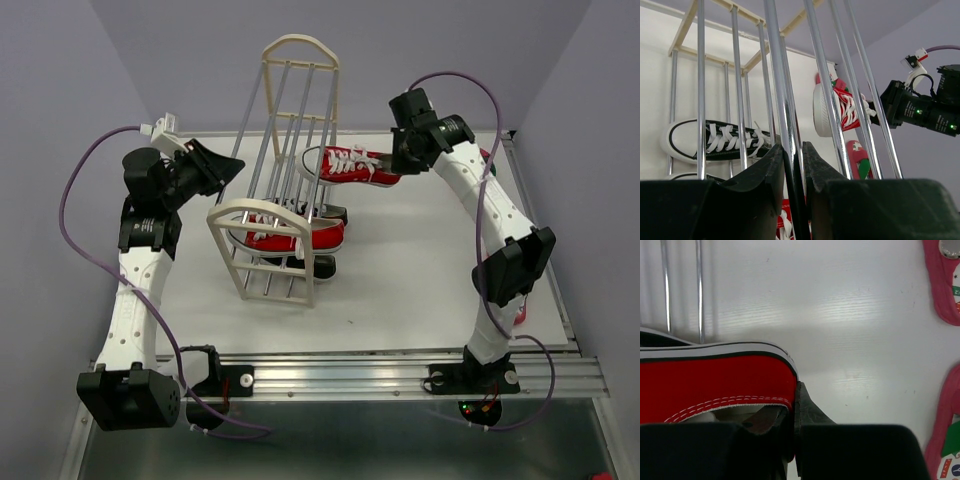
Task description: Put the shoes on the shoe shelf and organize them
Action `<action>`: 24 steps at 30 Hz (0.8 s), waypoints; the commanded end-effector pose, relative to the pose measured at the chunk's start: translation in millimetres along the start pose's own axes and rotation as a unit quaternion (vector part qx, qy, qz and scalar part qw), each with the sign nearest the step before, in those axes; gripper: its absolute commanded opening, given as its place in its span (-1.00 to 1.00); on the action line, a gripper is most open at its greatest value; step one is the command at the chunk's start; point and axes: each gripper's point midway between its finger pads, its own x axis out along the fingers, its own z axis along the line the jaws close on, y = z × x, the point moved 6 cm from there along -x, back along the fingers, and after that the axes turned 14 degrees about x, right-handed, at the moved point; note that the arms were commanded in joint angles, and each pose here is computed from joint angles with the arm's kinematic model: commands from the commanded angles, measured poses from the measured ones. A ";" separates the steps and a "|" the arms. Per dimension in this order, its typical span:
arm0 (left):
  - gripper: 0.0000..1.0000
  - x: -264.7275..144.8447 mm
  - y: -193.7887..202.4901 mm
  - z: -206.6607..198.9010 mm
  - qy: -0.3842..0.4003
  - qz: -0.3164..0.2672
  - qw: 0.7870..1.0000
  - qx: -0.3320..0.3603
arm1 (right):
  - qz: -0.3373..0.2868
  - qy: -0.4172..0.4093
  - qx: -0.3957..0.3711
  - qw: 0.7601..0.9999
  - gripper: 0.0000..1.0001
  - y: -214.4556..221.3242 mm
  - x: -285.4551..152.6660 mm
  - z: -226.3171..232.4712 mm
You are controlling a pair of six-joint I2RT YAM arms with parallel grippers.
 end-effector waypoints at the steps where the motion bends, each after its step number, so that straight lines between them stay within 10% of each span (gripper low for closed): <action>1: -1.00 10.9 59.1 42.9 -0.052 0.098 0.994 0.016 | -0.041 -0.066 0.028 0.997 -0.92 -11.4 -28.3 40.6; 24: -1.00 8.9 55.9 44.2 -0.075 0.078 0.994 0.005 | -0.024 -0.118 0.019 0.993 -0.80 25.0 -36.5 120.2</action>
